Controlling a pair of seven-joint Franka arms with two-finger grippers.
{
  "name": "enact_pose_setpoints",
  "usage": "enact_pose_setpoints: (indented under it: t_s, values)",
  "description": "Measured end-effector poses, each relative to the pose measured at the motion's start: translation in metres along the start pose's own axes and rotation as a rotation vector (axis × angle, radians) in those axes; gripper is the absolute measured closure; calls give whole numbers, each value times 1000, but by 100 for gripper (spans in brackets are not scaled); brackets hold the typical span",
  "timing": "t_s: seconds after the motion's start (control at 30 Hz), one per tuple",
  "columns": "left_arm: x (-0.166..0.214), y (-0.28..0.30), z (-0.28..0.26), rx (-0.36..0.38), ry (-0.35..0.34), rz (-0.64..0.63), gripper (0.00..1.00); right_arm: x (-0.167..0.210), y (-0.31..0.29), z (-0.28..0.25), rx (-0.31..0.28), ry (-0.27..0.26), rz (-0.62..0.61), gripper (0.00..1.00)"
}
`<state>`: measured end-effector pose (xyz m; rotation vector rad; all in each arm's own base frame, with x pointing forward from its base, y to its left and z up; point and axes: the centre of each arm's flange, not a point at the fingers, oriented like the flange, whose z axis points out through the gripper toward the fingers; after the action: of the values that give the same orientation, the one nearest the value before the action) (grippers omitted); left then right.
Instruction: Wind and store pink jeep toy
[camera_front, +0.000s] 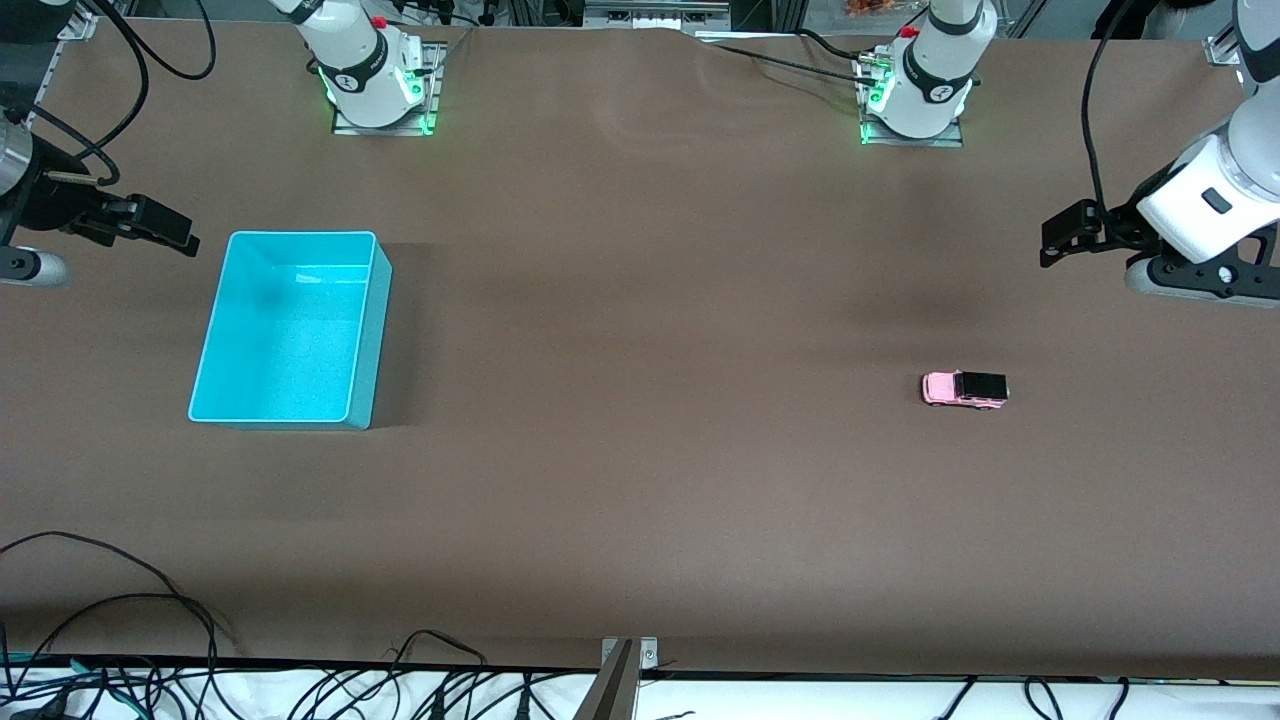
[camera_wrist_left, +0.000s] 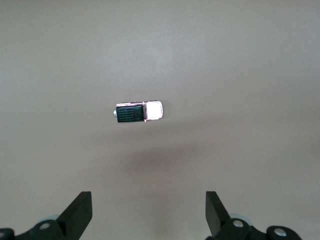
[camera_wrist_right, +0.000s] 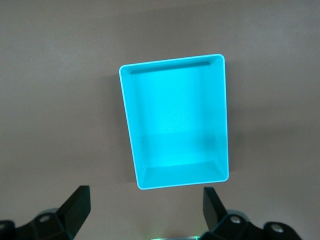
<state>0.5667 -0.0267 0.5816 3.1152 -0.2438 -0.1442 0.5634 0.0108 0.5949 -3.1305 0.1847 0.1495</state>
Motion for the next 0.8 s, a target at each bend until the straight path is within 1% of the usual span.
enact_pose_setpoints:
  t_s: [0.13,0.17,0.23,0.4,0.8]
  values:
    - [3,-10,8,-5,-13,100,0,0,0,0,0,0,0,0]
    - [8,-18,19,-14,-33,173,0,0,0,0,0,0,0,0]
    - [10,-20,23,-16,-39,194,0,0,0,0,0,0,0,0]
    - [15,-27,34,-25,-52,298,0,0,0,0,0,0,0,0]
    - [44,-71,97,-64,-62,616,0,0,0,0,0,-1,0,0]
